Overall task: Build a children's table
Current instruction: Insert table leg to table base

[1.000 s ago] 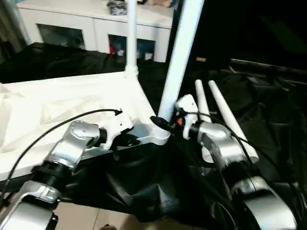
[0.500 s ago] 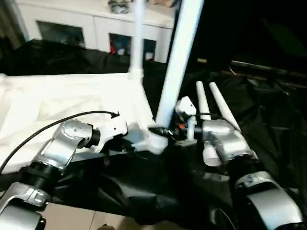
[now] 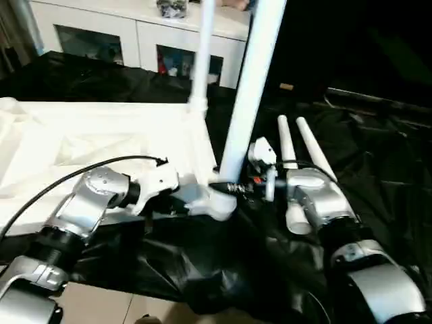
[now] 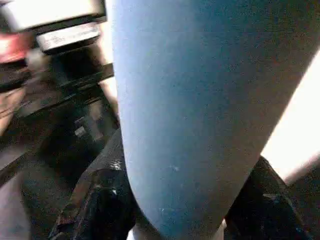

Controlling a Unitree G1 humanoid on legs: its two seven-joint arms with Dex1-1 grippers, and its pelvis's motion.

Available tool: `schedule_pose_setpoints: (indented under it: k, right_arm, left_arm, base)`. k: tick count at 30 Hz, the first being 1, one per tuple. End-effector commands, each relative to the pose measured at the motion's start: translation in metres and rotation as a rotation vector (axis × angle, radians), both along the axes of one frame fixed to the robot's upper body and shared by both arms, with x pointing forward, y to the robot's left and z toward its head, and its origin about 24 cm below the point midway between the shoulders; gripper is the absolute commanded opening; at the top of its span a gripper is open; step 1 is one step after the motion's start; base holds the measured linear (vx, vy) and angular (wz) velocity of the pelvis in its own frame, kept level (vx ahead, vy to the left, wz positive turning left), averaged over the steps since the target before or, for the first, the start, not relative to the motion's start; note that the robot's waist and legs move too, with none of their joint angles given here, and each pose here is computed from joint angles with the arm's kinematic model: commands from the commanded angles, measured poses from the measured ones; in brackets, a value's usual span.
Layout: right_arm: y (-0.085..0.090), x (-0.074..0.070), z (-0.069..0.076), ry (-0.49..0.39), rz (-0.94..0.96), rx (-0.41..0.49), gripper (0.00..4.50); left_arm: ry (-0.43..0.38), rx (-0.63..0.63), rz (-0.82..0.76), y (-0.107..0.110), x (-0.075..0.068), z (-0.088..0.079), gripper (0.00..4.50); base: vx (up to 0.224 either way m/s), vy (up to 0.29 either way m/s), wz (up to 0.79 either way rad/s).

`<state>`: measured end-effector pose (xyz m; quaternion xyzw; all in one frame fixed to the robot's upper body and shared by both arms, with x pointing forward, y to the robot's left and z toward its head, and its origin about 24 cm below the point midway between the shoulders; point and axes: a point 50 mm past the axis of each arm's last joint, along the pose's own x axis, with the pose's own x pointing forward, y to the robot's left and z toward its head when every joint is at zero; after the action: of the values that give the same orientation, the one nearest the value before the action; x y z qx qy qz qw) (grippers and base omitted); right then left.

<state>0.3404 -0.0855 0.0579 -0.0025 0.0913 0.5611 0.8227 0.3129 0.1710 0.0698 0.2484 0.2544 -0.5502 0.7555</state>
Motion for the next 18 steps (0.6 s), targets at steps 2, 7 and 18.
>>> schedule_pose_setpoints:
  k: [2, 7, 18]
  right_arm:
    - [-0.003, -0.003, -0.035, 0.137, -0.212, -0.11, 1.89]
    - [0.014, 0.002, -0.038, 0.177, -0.392, -0.07, 1.89]
    - [0.043, 0.005, -0.042, 0.3, -0.539, -0.091, 1.89]
  left_arm:
    - [-0.156, -0.09, 0.034, -0.021, 0.017, 0.04, 0.0]
    - [-0.211, -0.066, 0.203, -0.034, 0.029, 0.043, 0.0]
    - [-0.173, -0.066, 0.355, -0.078, 0.03, 0.038, 0.0]
  base:
    - [0.0, 0.0, 0.0]
    - [0.0, 0.0, 0.0]
    - [0.0, 0.0, 0.0]
